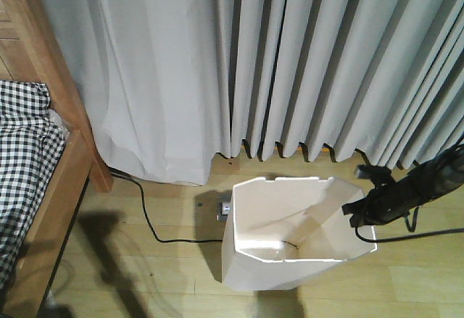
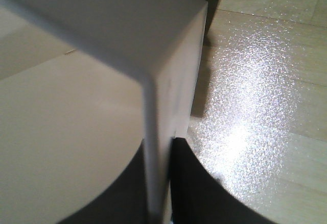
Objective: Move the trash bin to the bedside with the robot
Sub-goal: 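Lower the bin to the floor near the bed with the right gripper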
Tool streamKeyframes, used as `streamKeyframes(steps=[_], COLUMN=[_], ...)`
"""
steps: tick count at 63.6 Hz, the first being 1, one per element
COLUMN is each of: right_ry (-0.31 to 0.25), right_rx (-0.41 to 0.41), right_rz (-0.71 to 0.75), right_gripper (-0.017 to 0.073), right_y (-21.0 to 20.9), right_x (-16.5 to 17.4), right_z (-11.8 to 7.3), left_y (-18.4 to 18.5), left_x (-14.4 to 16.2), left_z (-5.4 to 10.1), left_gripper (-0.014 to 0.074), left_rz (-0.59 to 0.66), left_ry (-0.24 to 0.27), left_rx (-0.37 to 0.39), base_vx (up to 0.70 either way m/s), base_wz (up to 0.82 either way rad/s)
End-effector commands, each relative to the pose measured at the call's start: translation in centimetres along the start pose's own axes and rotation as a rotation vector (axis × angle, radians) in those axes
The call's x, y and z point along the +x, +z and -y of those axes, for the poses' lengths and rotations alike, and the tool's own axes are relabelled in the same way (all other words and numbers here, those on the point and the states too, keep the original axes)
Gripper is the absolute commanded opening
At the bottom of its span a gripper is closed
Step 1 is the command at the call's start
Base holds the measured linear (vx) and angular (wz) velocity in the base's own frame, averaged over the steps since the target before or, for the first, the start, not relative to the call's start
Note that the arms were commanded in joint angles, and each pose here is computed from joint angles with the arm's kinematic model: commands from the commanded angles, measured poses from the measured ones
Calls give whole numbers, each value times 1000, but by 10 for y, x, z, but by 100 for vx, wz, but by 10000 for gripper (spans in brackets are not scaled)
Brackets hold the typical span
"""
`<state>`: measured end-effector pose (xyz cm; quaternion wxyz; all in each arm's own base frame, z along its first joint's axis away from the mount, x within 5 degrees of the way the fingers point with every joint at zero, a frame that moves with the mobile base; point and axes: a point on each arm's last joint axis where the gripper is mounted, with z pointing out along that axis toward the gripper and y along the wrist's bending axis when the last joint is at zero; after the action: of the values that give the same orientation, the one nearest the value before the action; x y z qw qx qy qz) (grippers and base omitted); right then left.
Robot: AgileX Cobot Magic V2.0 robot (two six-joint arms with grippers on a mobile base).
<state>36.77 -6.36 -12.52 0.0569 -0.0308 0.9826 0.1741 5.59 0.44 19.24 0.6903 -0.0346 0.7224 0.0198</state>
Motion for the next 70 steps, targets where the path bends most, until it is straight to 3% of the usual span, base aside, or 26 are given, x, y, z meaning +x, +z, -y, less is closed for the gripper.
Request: streamKeyframes(steps=[1, 11, 20, 31, 41, 62, 70], right_ry=[20, 95, 43, 68, -3, 40, 16], right_rx=[-123, -130, -105, -45, 10, 26, 42], right_rz=[37, 18, -12, -46, -91, -119, -132], right_gripper=[0, 5, 8, 11, 19, 99, 176], right_y=[-13, 16, 40, 59, 72, 81, 81], right_x=[-21, -23, -26, -32, -39, -49, -48], right_z=[-9, -3, -11, -9, -11, -16, -14], left_y=[-2, -2, -2, -2, -2, -2, -2], left_x=[-15, -15, -15, -15, -15, -15, -15], left_z=[1, 1, 1, 1, 1, 1, 1], left_gripper=[-6, -6, -6, -6, -6, -6, -6], left_rz=[102, 102, 102, 102, 102, 102, 102], left_ry=[-7, -7, -7, -7, -7, -7, -7], left_rx=[8, 8, 8, 8, 8, 8, 8], base_vx=[0, 0, 0, 0, 0, 0, 0], base_wz=[0, 0, 0, 0, 0, 0, 0])
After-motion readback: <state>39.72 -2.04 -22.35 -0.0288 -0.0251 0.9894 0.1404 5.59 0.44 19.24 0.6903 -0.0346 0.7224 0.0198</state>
